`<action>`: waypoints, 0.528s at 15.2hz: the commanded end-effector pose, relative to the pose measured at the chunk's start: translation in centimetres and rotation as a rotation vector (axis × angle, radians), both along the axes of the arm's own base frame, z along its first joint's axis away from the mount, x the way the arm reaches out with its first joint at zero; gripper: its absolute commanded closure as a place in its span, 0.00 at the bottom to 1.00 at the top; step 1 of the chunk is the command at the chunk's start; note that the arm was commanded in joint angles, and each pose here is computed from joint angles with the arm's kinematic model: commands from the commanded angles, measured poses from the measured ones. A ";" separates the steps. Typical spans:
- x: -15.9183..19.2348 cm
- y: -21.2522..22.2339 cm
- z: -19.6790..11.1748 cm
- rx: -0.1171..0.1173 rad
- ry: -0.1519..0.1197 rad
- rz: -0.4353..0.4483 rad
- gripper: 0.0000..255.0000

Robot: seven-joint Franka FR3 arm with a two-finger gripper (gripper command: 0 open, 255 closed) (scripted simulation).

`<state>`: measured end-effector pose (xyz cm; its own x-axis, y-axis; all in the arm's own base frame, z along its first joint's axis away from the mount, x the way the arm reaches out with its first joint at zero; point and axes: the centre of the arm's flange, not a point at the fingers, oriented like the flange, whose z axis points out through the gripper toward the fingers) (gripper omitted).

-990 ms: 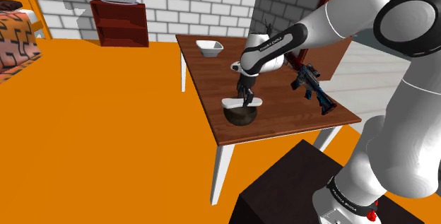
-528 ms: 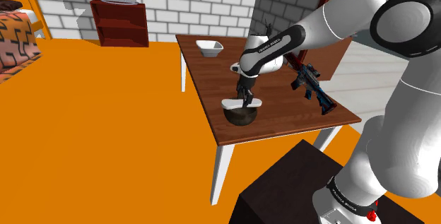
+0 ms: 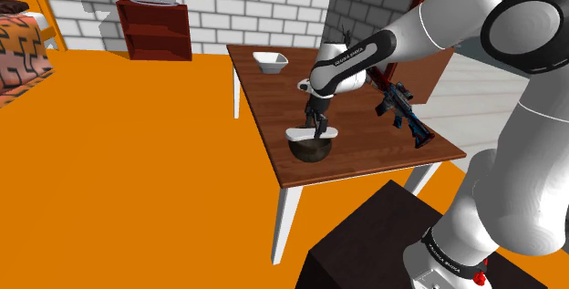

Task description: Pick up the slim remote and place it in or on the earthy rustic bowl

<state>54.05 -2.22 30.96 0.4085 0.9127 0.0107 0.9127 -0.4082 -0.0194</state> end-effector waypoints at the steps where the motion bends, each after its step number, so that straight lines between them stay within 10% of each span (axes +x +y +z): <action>1: 0.0 0.0 1.9 0.000 0.000 0.000 0.00; 8: 0.0 0.0 4.3 0.000 0.000 0.000 0.00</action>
